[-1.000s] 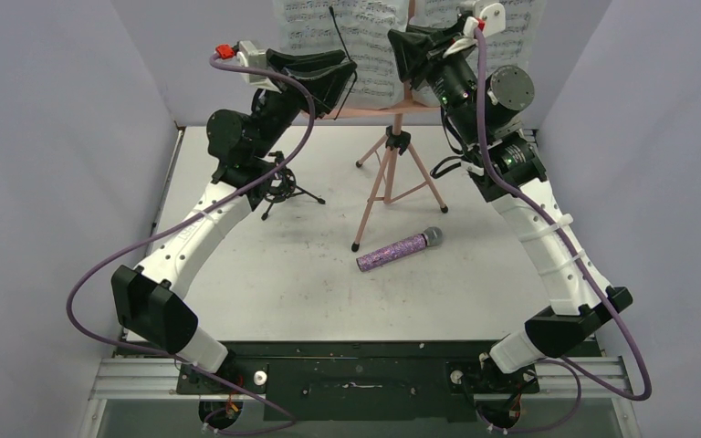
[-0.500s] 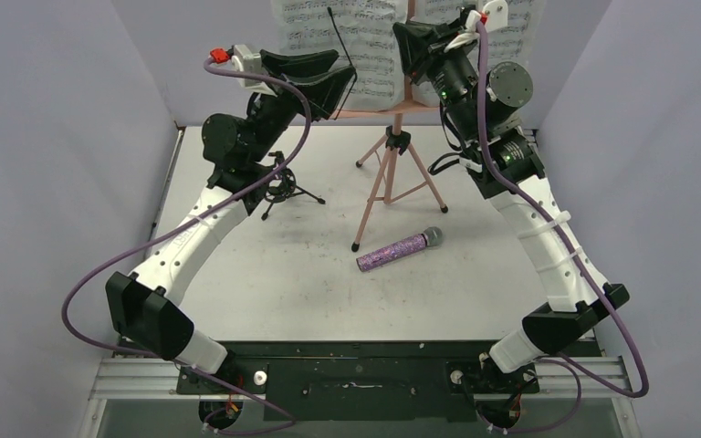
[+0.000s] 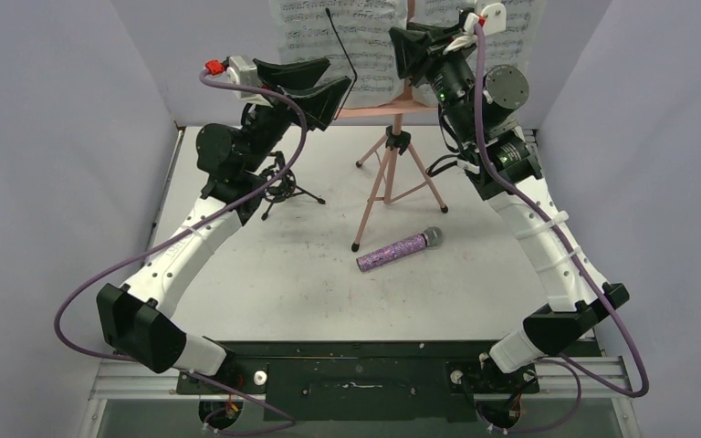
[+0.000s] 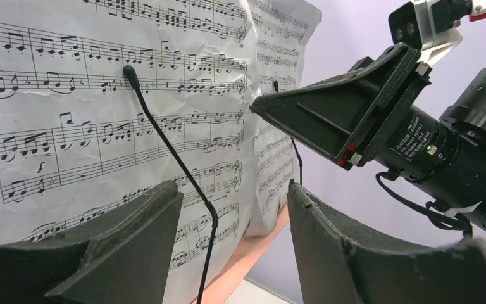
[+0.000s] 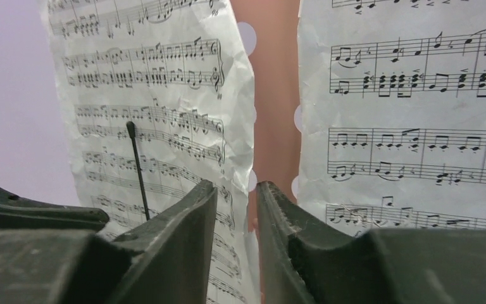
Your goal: Set up the instrument practice props
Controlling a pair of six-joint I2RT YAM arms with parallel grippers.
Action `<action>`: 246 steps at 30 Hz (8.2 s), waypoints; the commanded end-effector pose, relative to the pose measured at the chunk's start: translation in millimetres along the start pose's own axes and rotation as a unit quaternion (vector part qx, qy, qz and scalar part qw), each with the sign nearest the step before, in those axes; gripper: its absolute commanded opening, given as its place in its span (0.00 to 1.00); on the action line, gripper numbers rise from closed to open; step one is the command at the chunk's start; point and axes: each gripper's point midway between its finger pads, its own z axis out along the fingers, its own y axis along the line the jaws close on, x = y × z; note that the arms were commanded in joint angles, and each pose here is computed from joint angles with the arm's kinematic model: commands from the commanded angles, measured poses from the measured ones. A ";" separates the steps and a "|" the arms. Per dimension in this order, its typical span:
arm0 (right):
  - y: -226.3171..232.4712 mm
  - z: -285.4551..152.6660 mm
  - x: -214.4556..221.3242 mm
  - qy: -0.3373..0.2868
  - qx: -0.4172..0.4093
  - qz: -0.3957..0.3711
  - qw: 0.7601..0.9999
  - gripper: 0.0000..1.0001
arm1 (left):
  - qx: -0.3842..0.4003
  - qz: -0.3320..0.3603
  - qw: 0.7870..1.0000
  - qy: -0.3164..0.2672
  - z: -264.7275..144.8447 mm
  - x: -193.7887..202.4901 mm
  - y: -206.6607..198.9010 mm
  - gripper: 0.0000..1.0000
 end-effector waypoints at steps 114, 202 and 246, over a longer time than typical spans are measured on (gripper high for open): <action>-8.4 -221.7 187.6 0.302 0.035 0.064 0.950 0.90 | -0.471 0.053 0.770 0.427 -234.6 178.7 229.2 0.89; -35.3 -239.4 214.1 0.344 0.117 0.062 0.930 0.90 | -0.706 -0.177 0.578 0.370 -305.3 174.4 21.9 0.00; -66.3 -265.4 223.6 0.338 0.186 0.135 0.913 0.90 | -0.135 -0.073 0.903 0.401 -142.1 185.6 -67.6 0.97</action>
